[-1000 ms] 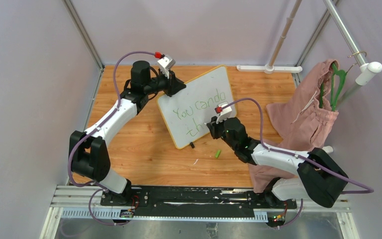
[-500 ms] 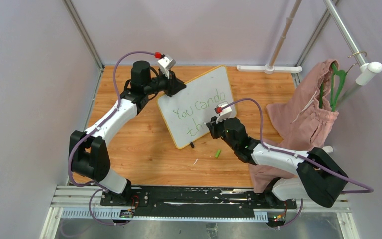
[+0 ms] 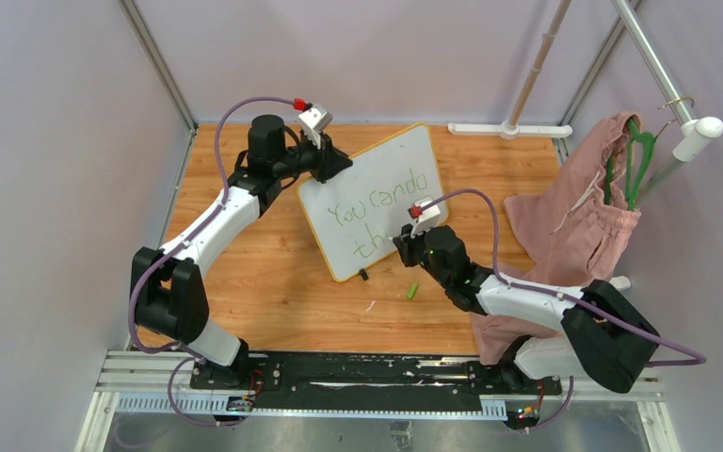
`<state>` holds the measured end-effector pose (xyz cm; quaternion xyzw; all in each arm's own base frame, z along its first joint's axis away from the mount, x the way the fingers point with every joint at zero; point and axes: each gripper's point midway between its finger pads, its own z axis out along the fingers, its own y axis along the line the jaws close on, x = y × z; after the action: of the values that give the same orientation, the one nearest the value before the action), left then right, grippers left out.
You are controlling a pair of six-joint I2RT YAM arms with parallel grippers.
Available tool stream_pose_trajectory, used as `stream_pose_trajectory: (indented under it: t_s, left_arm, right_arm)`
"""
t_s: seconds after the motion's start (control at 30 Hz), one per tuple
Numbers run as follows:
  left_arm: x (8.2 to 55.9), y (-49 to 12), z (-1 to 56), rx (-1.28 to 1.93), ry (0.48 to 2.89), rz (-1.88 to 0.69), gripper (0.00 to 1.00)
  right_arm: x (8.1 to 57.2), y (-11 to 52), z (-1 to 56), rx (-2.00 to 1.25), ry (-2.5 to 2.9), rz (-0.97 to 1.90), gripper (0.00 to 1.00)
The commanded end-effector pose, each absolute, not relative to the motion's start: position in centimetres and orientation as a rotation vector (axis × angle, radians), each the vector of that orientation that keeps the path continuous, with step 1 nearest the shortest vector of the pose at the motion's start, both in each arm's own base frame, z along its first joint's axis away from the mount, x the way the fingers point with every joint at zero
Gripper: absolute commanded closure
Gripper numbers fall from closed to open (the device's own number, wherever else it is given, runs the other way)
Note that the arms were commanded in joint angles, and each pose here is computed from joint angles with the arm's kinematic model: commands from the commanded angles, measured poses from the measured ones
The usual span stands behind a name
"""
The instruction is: Write a sentence on the whiteboard
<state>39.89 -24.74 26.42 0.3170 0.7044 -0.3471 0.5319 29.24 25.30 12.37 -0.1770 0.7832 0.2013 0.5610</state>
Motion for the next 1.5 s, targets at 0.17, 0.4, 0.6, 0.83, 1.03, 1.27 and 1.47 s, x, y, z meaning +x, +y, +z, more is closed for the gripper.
stream_pose_trajectory:
  t_s: [0.17,0.4,0.6,0.83,1.03,1.27,1.47]
  left_arm:
    - [37.2,-26.5,22.3,0.821,1.796,-0.919,0.97]
    - [37.2,-26.6,22.3,0.823,1.796,-0.920,0.97]
    - [37.2,-26.6,22.4,0.824,1.793,-0.919,0.97]
    - [37.1,-26.5,22.6,0.828,1.790,-0.906,0.97]
    - [37.1,-26.5,22.6,0.829,1.789,-0.903,0.97]
    - [37.1,-26.5,22.6,0.830,1.790,-0.902,0.97]
    - [37.1,-26.5,22.5,0.829,1.792,-0.903,0.97]
  right_arm:
    - [29.1,23.7,12.0,-0.386,1.862,0.433,1.00]
    - [28.9,23.8,14.1,-0.364,1.815,0.475,1.00]
    - [29.2,24.7,17.2,-0.366,1.754,0.521,1.00]
    - [30.3,26.1,18.0,-0.375,1.739,0.535,1.00]
    - [30.8,26.2,17.9,-0.377,1.743,0.516,1.00]
    - [31.0,26.0,17.1,-0.375,1.762,0.493,1.00]
    - [31.3,25.7,16.6,-0.366,1.772,0.478,1.00]
